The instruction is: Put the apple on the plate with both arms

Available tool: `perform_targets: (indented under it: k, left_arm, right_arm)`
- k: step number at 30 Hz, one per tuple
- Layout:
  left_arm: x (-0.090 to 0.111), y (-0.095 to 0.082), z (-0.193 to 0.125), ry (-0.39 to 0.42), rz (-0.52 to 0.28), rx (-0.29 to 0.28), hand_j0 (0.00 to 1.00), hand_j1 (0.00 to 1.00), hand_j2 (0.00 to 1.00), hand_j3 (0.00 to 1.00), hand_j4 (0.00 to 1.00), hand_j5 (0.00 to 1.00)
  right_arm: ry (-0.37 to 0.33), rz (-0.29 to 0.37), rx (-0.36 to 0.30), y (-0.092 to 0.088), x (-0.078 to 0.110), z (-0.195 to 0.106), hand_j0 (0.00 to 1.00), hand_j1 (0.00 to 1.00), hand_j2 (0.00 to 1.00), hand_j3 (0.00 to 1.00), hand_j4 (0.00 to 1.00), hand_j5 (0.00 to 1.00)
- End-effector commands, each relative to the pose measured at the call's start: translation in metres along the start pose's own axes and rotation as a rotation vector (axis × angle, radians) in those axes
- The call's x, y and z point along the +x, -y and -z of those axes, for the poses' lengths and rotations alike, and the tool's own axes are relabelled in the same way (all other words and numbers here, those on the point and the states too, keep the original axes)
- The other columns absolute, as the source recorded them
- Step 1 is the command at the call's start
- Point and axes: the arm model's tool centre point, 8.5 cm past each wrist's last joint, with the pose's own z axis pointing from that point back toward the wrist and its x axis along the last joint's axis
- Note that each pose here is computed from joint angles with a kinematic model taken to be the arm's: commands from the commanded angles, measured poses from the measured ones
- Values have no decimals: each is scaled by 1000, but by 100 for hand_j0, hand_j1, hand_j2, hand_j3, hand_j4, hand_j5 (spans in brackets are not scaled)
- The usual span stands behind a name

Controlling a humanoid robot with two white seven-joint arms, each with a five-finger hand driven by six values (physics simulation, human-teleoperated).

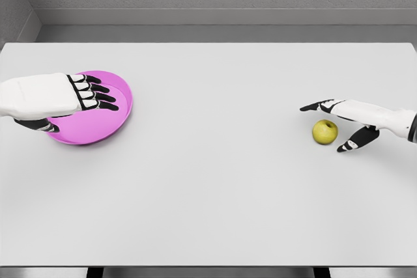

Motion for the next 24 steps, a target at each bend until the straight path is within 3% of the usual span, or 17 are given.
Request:
perform_targets:
  k: [1,9,12,24]
  left_arm:
    - [0,0,-1,-2,-4,2,100,100,100,100,100,100]
    - [-1,0,-1,-3,-4,1,100,100,100,100,100,100]
    - [-1,0,-1,-3,-4,1,100,100,100,100,100,100]
    - [-2,0,-3,-9,-3,-2,100,100,100,100,100,100]
  right_arm:
    - [-3,6,-3,1,-1,-1,100,100,100,100,100,100]
    - [-17,0,14,-3,-4,0,99,99,99,99,99,99]
    - [-20,-11,15,-1,-4,0,92,92,92,92,92,92]
    - [-23,-15,25,-3,-4,1,81,81,81,81,81,81]
